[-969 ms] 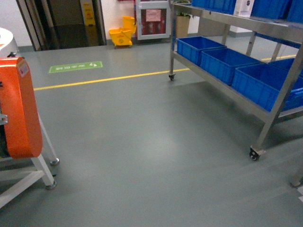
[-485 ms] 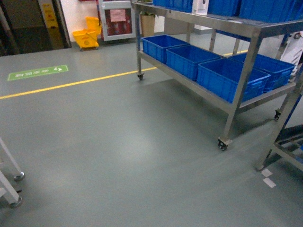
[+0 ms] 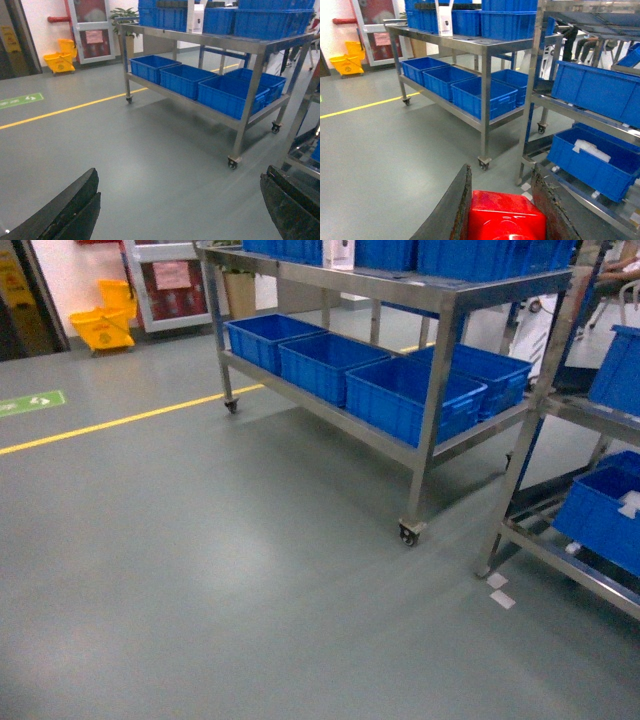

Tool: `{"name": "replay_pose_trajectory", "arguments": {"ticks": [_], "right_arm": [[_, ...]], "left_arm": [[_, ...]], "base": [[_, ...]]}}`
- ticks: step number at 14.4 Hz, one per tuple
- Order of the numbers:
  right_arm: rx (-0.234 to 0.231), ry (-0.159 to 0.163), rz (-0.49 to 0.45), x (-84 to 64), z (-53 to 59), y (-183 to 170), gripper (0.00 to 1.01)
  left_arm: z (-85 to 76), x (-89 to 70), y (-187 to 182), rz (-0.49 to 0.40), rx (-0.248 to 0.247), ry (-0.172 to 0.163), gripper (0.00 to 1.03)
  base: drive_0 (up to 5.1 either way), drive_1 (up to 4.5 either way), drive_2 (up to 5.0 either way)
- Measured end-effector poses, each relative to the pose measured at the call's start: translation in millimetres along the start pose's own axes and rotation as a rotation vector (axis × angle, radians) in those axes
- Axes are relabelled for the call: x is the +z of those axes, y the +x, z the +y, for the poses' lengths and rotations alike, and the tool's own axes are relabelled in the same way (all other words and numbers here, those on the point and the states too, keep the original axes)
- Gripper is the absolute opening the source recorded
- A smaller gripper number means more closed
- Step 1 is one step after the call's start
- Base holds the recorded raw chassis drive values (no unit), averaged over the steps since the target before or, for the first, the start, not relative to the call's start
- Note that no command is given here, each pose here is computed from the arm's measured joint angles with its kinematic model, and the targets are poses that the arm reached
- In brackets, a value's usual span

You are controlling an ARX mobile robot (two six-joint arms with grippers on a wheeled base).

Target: Pick red block from blue box to shelf

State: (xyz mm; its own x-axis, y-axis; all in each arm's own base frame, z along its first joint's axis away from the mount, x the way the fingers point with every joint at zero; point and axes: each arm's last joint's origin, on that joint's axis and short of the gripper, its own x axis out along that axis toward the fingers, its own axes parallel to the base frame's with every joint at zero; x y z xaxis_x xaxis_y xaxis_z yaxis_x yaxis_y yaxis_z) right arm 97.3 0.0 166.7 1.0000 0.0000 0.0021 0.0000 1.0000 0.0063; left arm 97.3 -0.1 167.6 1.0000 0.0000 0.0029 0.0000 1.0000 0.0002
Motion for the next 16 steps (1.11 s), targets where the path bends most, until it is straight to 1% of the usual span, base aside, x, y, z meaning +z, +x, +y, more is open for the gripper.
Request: {"name": "replay_pose_trajectory", "arguments": {"ticks": [16], "right_arm": [[0.0, 0.0, 0.0, 0.0, 0.0, 0.0, 0.29]], "left_arm": [[0.0, 0.0, 0.0, 0.0, 0.0, 0.0, 0.98]], "base": [[-1.5, -1.55, -1.5]]}}
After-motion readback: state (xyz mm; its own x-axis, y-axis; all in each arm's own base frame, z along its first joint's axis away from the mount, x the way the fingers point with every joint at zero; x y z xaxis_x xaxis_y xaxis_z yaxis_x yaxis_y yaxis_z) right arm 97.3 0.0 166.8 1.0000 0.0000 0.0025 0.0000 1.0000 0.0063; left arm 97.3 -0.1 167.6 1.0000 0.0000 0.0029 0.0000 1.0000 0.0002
